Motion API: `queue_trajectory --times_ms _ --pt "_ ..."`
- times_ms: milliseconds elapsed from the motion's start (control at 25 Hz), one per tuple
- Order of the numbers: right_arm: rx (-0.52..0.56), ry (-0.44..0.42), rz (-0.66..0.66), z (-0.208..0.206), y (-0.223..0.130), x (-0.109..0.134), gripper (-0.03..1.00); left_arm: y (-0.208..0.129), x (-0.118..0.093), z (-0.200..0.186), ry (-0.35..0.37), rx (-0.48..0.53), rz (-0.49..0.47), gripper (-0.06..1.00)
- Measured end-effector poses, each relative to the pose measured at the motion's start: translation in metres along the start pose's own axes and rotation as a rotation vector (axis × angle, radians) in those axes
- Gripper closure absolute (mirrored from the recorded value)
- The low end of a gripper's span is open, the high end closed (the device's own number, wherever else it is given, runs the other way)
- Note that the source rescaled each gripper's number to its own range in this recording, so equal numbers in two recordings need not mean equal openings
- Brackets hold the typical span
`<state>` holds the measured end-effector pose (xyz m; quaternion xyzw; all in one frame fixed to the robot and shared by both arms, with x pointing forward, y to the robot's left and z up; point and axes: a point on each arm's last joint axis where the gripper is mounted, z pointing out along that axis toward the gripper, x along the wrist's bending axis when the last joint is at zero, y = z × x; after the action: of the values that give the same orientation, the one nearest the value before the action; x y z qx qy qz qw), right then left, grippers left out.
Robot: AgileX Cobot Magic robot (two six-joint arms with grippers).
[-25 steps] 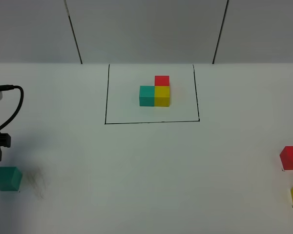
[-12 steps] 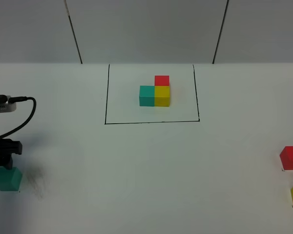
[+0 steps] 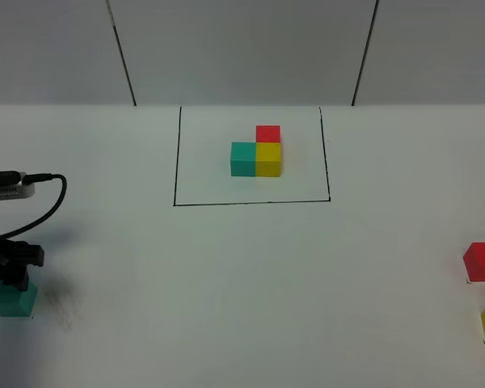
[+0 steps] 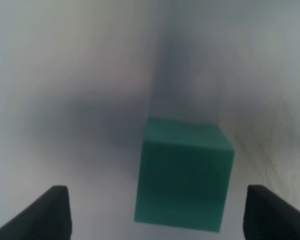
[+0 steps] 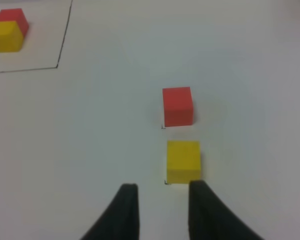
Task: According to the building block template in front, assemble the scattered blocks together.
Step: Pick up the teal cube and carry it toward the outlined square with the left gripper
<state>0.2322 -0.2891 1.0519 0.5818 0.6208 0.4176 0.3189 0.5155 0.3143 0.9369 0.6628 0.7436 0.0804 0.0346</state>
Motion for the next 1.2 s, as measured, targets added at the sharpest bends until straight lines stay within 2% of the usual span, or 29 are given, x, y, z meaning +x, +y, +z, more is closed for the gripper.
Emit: queue_trajectory --times_ms 280,480,720,960,1200 --pt "0.000 0.000 0.000 0.0000 0.0000 0.0000 0.97 0.0060 -0.0027 -0.0001 -0.030 -0.067 -0.023 0.32" --pt "0.000 0.000 0.000 0.0000 0.0000 0.0000 0.97 0.0073 -0.0048 -0.0002 -0.053 -0.083 -0.002 0.39" --pt "0.000 0.000 0.000 0.0000 0.0000 0.0000 0.97 0.0065 -0.0054 -0.0002 -0.059 -0.074 0.011 0.39" --pt "0.000 0.000 0.000 0.0000 0.0000 0.0000 0.97 0.0062 -0.0054 -0.0002 -0.060 -0.070 -0.017 0.39" --pt "0.000 0.000 0.000 0.0000 0.0000 0.0000 0.97 0.0026 -0.0055 0.0069 -0.053 -0.009 -0.018 0.39"
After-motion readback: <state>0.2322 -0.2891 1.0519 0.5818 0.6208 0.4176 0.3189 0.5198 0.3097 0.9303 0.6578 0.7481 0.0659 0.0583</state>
